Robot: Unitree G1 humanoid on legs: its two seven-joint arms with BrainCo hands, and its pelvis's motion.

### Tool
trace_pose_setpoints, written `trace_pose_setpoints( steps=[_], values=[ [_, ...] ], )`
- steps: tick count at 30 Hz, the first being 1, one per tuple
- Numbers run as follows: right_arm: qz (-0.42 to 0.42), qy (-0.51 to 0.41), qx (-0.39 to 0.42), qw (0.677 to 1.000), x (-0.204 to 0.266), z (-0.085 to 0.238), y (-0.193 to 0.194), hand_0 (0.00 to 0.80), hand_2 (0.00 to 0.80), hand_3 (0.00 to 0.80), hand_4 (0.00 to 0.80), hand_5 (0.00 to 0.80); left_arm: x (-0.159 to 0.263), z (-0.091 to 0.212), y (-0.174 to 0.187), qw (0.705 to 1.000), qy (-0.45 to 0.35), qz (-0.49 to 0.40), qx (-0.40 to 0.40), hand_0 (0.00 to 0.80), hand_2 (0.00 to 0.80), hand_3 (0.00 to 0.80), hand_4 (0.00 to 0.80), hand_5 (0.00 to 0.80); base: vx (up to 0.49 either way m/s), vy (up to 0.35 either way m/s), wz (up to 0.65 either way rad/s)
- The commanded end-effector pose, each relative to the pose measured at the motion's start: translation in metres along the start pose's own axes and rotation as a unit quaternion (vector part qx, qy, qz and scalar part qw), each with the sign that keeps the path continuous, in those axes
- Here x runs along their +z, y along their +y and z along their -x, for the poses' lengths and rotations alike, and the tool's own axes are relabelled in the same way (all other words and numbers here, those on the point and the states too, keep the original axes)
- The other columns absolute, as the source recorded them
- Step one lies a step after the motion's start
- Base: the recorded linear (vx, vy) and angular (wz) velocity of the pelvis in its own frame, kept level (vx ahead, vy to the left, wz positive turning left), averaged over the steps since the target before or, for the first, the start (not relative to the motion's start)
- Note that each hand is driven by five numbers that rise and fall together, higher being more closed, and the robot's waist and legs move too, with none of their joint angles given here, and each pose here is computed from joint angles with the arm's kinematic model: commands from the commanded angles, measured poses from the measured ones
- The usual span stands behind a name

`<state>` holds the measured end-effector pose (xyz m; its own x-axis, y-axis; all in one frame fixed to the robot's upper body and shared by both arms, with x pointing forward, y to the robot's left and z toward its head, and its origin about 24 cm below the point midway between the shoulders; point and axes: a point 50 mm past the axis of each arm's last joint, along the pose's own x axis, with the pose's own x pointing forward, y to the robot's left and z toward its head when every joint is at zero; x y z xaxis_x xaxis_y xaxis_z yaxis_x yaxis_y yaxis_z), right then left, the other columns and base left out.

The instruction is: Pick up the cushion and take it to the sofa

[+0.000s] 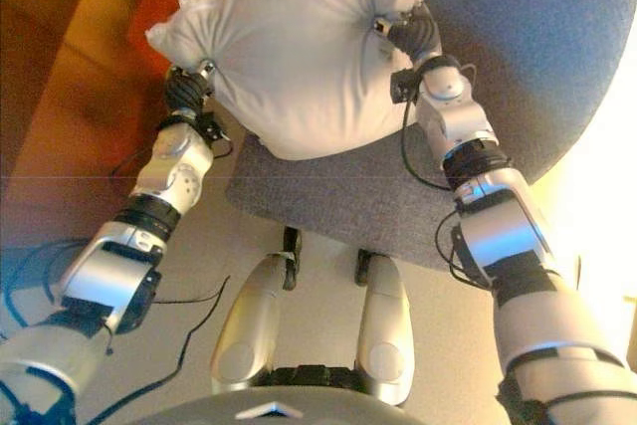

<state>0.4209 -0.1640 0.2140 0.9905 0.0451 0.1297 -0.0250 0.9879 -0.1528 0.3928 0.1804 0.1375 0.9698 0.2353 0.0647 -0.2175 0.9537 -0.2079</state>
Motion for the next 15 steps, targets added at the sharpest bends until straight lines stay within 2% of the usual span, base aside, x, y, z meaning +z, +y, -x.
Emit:
trace_pose_setpoints(
  steps=[1,9,15],
  values=[
    [0.009,-0.025,-0.01,1.0,0.019,-0.006,0.017,0.0,0.0,0.0,0.0,0.0,0.024,-0.008,-0.012,0.999,-0.034,0.014,-0.004,0.0,0.0,0.0,0.0,0.0,0.028,0.013,-0.08],
    [0.003,-0.018,-0.085,0.996,0.011,-0.002,-0.006,0.0,0.0,0.0,0.0,0.0,0.028,-0.011,0.002,0.999,-0.04,0.004,0.036,0.0,0.0,0.0,0.0,0.0,0.019,-0.008,0.02],
    [-0.005,-0.019,-0.151,0.988,0.0,0.008,-0.043,0.0,0.0,0.0,0.0,0.0,0.029,-0.01,0.036,0.996,-0.049,0.013,0.073,0.0,0.0,0.0,0.0,0.0,0.029,-0.025,0.18]
  ],
)
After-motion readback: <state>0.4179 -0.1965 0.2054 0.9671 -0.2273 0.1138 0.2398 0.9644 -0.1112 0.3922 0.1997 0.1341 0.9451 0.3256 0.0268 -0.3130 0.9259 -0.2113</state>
